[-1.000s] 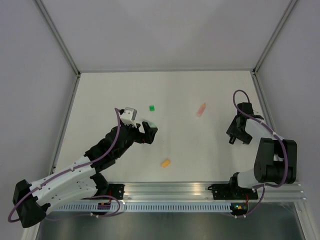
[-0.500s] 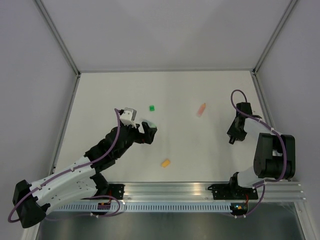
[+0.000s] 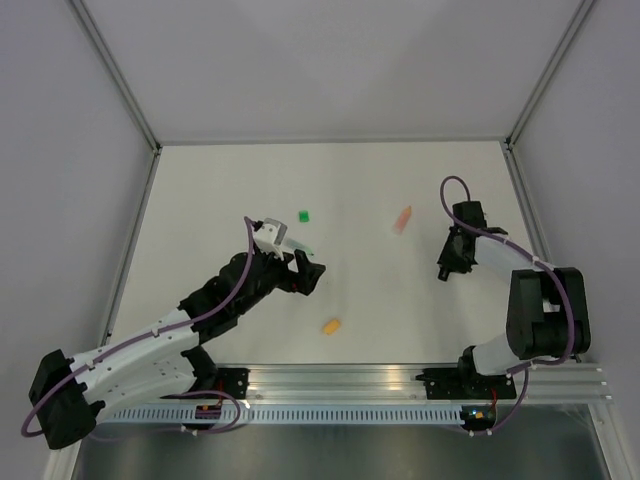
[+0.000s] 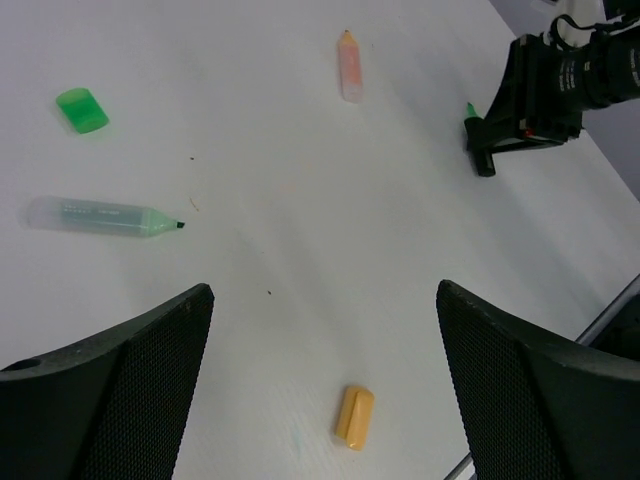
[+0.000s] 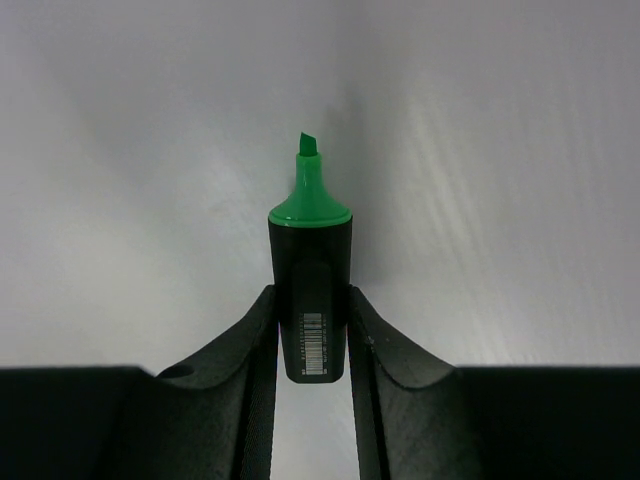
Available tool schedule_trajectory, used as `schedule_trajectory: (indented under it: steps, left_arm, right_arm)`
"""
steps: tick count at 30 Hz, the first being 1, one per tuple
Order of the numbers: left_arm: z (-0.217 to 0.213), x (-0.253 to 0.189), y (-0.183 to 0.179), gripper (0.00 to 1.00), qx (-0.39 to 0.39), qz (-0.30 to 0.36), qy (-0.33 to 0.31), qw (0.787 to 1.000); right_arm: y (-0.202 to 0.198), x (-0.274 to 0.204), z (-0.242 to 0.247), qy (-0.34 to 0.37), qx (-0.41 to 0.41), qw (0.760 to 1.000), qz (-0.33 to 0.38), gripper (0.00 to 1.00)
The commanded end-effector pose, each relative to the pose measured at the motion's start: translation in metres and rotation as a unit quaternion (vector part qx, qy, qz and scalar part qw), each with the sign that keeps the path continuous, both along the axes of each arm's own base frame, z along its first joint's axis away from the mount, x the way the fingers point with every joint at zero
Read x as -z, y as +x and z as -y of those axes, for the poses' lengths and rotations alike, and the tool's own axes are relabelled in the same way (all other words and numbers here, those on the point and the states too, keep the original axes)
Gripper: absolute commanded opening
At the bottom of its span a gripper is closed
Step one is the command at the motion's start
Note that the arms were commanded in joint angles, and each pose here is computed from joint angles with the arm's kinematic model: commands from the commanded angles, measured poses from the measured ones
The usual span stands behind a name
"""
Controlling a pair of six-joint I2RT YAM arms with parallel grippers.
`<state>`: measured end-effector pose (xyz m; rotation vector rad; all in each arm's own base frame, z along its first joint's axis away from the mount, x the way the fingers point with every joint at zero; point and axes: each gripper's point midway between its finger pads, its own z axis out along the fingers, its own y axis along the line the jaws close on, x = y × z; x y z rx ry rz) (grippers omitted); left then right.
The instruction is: Insert the pens into the pen caps
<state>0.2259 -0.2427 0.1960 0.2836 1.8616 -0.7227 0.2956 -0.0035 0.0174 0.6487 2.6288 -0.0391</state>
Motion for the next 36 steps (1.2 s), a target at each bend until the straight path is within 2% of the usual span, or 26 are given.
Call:
schedule_trajectory:
  steps: [1, 4, 8, 13, 17, 20, 25, 36]
  left_arm:
    - [0.024, -0.003, -0.007, 0.96, 0.059, 0.003, -0.014, 0.998]
    - [0.036, 0.0, -0.012, 0.94, 0.089, -0.011, -0.019, 0.996]
    - [0.053, 0.011, -0.016, 0.91, 0.124, -0.031, -0.022, 0.992]
    - [0.063, 0.008, -0.024, 0.87, 0.158, -0.03, -0.036, 0.986]
    - [0.063, 0.007, -0.025, 0.86, 0.164, -0.02, -0.041, 0.985]
    - [0.065, 0.0, -0.029, 0.83, 0.177, -0.006, -0.055, 0.983]
    - [0.061, -0.001, -0.026, 0.68, 0.164, -0.002, -0.053, 0.985]
    - [0.058, 0.0, -0.022, 0.67, 0.151, 0.002, -0.048, 0.987]
  right_arm:
    - [0.028, -0.037, -0.051, 0.046, -0.053, 0.993, 0.094, 0.0]
    - [0.026, -0.062, -0.108, 0.096, -0.111, 0.977, 0.153, 0.0]
    - [0.016, -0.112, -0.169, 0.172, -0.166, 0.939, 0.246, 0.0]
    - [-0.01, -0.154, -0.228, 0.255, -0.163, 0.9, 0.315, 0.0]
    - [-0.026, -0.179, -0.248, 0.281, -0.148, 0.88, 0.352, 0.0]
    - [-0.035, -0.19, -0.262, 0.298, -0.141, 0.871, 0.365, 0.0]
    - [-0.047, -0.198, -0.277, 0.32, -0.135, 0.861, 0.372, 0.0]
    - [-0.065, -0.201, -0.298, 0.343, -0.132, 0.85, 0.377, 0.0]
